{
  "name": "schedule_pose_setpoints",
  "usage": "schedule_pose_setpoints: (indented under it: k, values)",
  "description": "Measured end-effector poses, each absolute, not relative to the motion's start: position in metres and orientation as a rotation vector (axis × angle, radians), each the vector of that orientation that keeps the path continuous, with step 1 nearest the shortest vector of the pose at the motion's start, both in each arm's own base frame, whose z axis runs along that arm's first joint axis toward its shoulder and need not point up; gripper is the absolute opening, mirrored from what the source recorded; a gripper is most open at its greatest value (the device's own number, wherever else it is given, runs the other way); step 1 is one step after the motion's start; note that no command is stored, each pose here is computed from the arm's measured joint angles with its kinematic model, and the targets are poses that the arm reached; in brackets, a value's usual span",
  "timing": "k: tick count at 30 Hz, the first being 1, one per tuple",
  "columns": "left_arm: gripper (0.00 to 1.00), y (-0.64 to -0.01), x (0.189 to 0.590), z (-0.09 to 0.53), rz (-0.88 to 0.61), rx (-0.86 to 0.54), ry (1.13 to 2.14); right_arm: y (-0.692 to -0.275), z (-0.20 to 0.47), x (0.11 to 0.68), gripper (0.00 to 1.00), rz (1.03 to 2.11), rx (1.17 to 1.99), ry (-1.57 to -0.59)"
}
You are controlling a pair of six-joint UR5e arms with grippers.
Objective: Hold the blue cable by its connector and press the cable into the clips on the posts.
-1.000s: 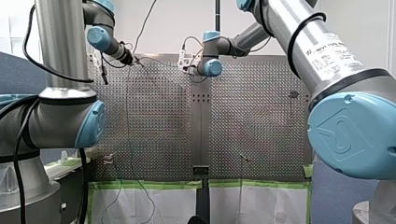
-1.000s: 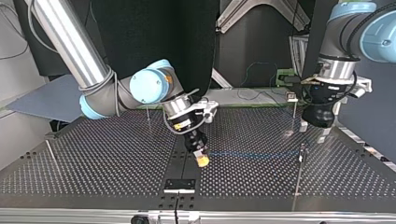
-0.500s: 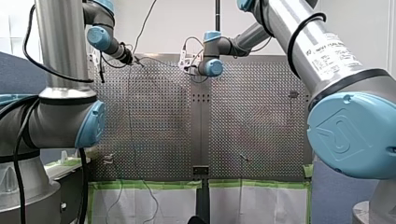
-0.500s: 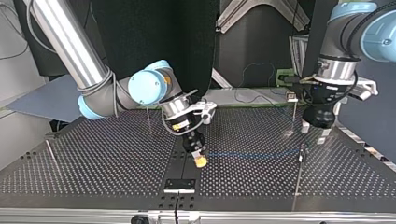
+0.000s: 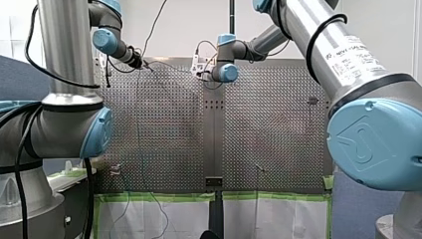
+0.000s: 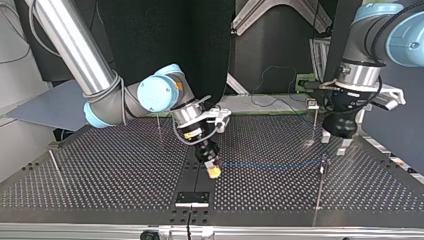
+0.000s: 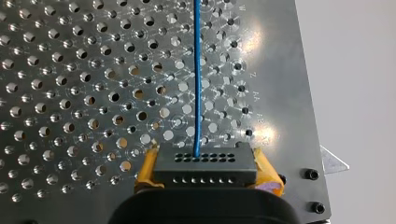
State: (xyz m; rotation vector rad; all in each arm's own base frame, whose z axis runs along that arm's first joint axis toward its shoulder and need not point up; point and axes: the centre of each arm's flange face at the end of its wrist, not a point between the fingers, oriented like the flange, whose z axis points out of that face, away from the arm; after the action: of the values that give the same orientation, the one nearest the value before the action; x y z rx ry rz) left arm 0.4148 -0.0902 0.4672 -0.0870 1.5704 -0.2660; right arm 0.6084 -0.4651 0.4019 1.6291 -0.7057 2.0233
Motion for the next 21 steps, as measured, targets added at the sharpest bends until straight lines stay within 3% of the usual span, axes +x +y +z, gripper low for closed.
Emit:
schedule_pose_setpoints:
  k: [21]
  values:
    - [1.0,-0.0929,0.4163,0.4633,-0.267,-0.076,1.583,-0.4632,0.4014,0.6091,0.0,2.019,1.637,-0.705]
